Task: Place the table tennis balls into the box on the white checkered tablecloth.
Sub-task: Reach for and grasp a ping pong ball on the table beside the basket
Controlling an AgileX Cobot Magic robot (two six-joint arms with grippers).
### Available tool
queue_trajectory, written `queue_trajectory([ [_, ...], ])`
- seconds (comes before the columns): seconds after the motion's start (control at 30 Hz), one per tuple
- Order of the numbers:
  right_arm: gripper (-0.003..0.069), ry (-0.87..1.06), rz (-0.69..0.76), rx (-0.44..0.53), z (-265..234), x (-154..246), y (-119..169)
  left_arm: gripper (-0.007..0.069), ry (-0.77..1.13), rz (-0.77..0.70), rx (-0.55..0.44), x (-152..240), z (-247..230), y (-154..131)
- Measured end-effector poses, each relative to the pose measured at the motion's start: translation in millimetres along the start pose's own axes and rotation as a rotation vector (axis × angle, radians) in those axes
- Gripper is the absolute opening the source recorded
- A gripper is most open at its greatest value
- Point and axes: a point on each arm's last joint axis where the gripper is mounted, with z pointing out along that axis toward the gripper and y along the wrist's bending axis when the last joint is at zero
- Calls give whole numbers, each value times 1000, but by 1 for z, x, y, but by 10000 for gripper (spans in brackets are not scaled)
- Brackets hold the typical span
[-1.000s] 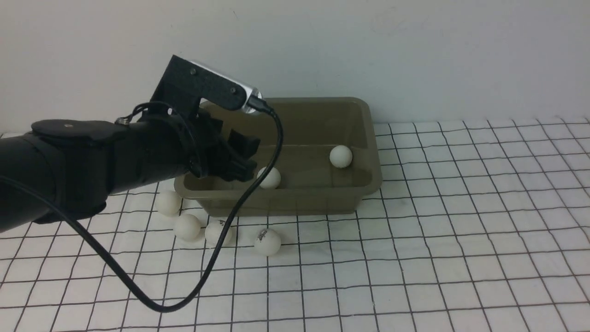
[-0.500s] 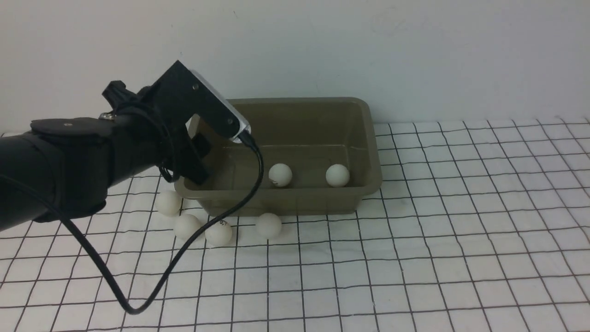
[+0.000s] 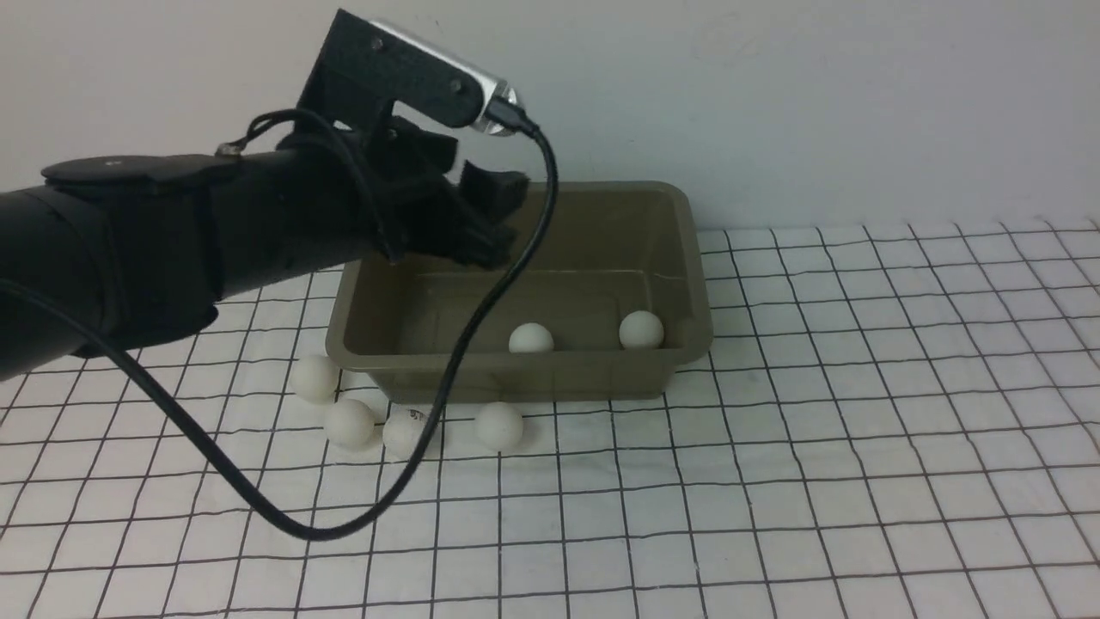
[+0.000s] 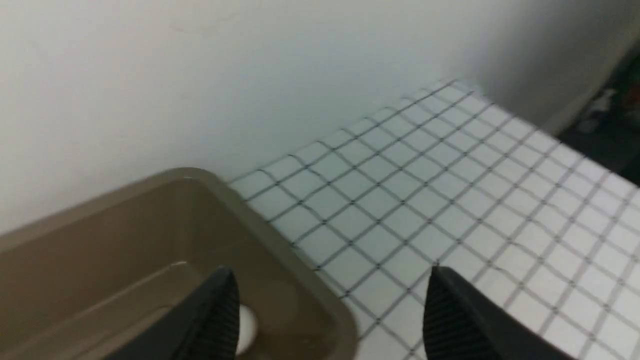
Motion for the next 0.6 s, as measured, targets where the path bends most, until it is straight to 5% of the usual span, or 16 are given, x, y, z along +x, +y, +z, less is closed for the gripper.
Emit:
queue_trajectory([
  [0.27,462,0,0,0,0,0,0,447,49,-37,135,-1,-8,-17],
  [0.6,462,-14,-1,7,0,-1,-1,447,320,31,64,19,-20,-14],
])
